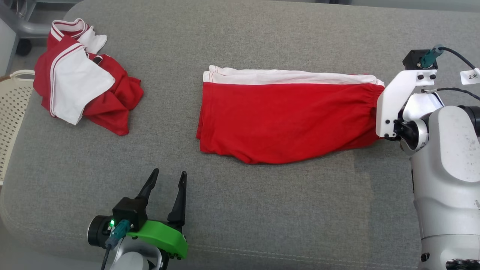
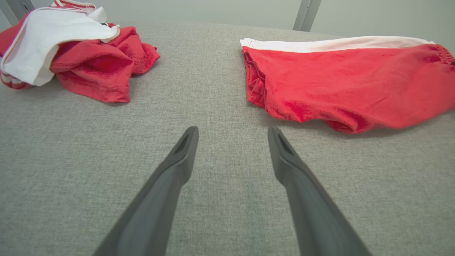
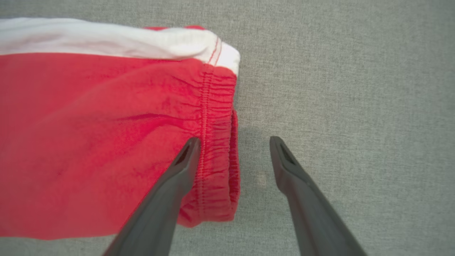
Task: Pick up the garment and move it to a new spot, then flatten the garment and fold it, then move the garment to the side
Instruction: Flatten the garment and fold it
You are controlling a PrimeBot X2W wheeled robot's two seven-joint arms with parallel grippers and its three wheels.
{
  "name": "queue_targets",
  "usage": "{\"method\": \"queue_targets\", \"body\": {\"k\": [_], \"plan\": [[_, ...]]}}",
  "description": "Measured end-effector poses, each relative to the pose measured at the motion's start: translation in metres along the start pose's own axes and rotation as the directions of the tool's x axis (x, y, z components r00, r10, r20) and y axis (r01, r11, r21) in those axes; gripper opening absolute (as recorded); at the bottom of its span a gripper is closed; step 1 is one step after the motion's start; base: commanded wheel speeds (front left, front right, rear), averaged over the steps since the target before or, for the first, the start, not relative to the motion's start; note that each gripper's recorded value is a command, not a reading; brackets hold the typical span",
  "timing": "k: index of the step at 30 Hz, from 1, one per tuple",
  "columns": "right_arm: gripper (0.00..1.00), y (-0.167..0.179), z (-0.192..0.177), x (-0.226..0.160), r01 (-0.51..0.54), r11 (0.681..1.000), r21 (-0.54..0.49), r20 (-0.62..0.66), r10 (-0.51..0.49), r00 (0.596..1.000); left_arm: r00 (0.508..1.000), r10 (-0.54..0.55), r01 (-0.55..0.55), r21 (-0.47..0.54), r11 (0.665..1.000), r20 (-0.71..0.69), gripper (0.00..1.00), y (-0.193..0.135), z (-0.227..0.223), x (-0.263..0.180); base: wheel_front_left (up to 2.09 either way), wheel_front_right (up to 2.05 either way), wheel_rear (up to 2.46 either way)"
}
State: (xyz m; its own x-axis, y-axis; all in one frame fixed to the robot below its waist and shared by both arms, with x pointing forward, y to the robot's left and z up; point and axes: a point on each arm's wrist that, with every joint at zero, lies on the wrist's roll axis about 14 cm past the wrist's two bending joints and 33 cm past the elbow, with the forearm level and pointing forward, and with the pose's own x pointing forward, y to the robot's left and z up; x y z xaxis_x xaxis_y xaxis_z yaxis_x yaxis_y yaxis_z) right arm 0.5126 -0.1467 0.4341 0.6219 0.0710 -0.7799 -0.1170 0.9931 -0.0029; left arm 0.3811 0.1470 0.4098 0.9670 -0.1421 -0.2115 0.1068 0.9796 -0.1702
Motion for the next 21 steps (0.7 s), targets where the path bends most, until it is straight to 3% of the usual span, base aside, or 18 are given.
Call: {"method": "queue_targets", "body": {"k": [16, 17, 19, 20, 21], "plan": [[1.0, 0.005, -0.024, 0.04, -0.027, 0.998, 0.055, -0.117, 0.034, 0.993, 0.999, 0.023, -0.023, -0.01, 1.0, -0.029, 1.0, 0.01, -0.009, 0.011, 0.0, 0.0, 0.0], [0.54, 0.007, -0.024, 0.042, -0.032, 0.998, 0.059, -0.118, 0.039, 0.992, 0.999, 0.026, -0.026, -0.01, 1.0, -0.032, 1.0, 0.011, -0.009, 0.011, 0.0, 0.0, 0.0], [0.24, 0.008, -0.025, 0.045, -0.038, 0.997, 0.068, -0.125, 0.046, 0.991, 0.999, 0.03, -0.031, -0.014, 0.999, -0.034, 1.0, 0.013, -0.01, 0.011, 0.0, 0.0, 0.0], [0.04, 0.009, -0.024, 0.046, -0.041, 0.997, 0.07, -0.127, 0.05, 0.991, 0.999, 0.032, -0.033, -0.014, 0.999, -0.036, 1.0, 0.013, -0.011, 0.011, 0.0, 0.0, 0.0], [0.0, 0.01, -0.024, 0.047, -0.044, 0.996, 0.075, -0.127, 0.053, 0.99, 0.999, 0.033, -0.034, -0.014, 0.999, -0.037, 1.0, 0.014, -0.011, 0.01, 0.0, 0.0, 0.0]]}}
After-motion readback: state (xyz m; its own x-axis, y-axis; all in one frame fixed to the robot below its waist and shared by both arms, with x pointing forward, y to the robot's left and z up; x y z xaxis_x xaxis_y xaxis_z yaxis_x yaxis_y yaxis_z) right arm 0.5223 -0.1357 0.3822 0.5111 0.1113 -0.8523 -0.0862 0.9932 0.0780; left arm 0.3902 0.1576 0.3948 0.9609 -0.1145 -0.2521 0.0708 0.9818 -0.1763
